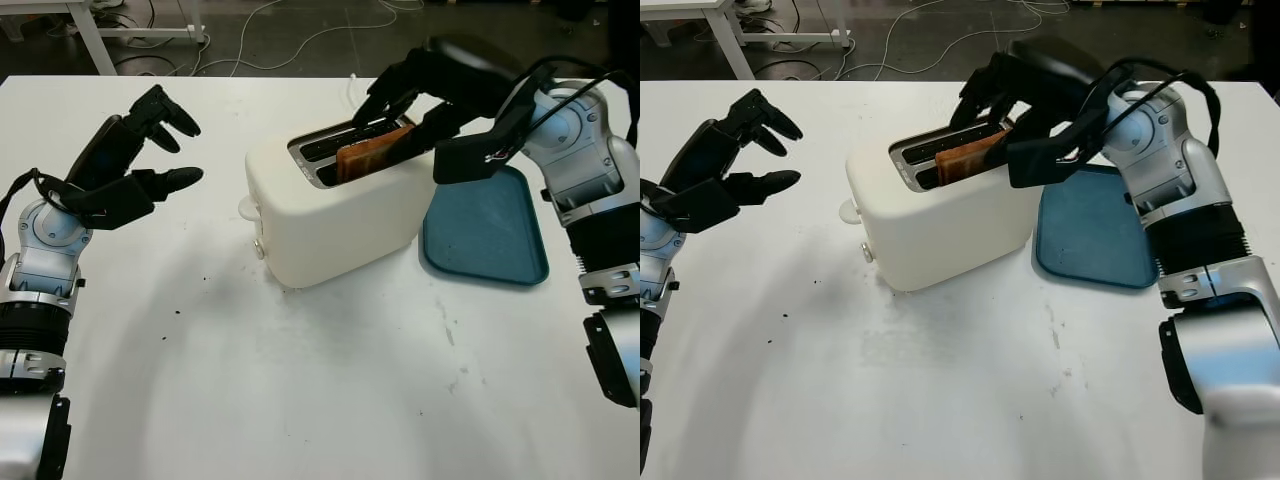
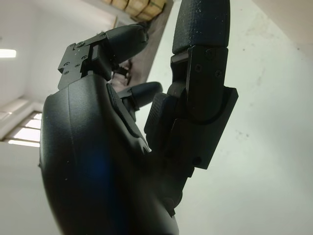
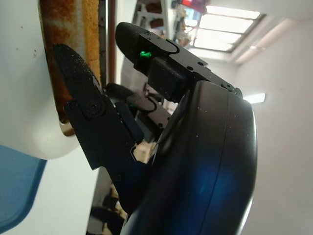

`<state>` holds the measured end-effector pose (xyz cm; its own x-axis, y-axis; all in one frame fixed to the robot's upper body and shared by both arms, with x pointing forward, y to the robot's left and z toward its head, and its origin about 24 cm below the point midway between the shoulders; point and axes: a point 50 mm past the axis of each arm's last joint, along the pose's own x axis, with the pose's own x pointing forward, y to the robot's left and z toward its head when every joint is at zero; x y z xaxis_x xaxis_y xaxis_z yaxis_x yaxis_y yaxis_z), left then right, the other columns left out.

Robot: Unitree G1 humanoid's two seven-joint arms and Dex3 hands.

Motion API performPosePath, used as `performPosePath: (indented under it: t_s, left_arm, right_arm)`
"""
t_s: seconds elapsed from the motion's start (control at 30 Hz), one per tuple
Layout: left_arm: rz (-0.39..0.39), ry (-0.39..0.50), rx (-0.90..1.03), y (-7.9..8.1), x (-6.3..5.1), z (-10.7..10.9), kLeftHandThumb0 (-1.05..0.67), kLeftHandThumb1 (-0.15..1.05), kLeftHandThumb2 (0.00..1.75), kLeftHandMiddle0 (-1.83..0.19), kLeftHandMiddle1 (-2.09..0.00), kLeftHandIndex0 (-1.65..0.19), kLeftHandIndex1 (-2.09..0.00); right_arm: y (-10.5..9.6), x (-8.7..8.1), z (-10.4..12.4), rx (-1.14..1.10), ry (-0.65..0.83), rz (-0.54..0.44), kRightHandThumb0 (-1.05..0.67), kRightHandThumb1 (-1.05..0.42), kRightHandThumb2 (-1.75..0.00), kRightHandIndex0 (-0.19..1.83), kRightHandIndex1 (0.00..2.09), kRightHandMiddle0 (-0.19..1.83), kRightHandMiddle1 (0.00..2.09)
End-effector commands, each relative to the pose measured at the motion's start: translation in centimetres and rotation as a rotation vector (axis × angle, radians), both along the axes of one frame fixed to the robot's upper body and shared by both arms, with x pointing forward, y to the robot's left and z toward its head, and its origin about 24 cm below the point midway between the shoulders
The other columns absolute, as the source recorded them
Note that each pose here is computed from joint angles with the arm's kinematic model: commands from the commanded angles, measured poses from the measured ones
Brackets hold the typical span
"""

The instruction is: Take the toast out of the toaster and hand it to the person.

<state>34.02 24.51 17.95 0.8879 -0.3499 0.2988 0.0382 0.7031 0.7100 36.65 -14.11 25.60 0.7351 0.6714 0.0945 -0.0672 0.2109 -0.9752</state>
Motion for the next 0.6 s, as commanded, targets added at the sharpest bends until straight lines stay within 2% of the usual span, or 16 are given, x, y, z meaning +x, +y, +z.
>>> performPosePath:
  t_s: [0.0, 0.37, 0.57]
  left_arm:
    - [0.007, -0.013, 0.003, 0.31, -0.18, 0.01, -1.05, 0.92, 0.35, 0.0, -1.73, 0.0, -1.58]
    - [0.01, -0.012, 0.005, 0.32, -0.17, -0.02, -1.05, 0.92, 0.35, 0.0, -1.73, 0.0, -1.58]
    - [0.008, -0.008, 0.002, 0.36, -0.16, -0.01, -1.05, 0.92, 0.35, 0.0, -1.73, 0.0, -1.59]
  right_arm:
    - [0.28, 0.08, -0.7, -0.012, 0.011, 0.006, -0.48, -0.66, -0.01, 1.0, 0.29, 1.06, 0.05]
    - [0.6, 0.24, -1.32, -0.015, 0.034, 0.021, -0.42, -0.63, 0.0, 1.01, 0.34, 1.09, 0.05]
    - [0.74, 0.2, -1.43, -0.031, 0.049, 0.033, -0.42, -0.63, 0.0, 0.96, 0.57, 1.14, 0.04]
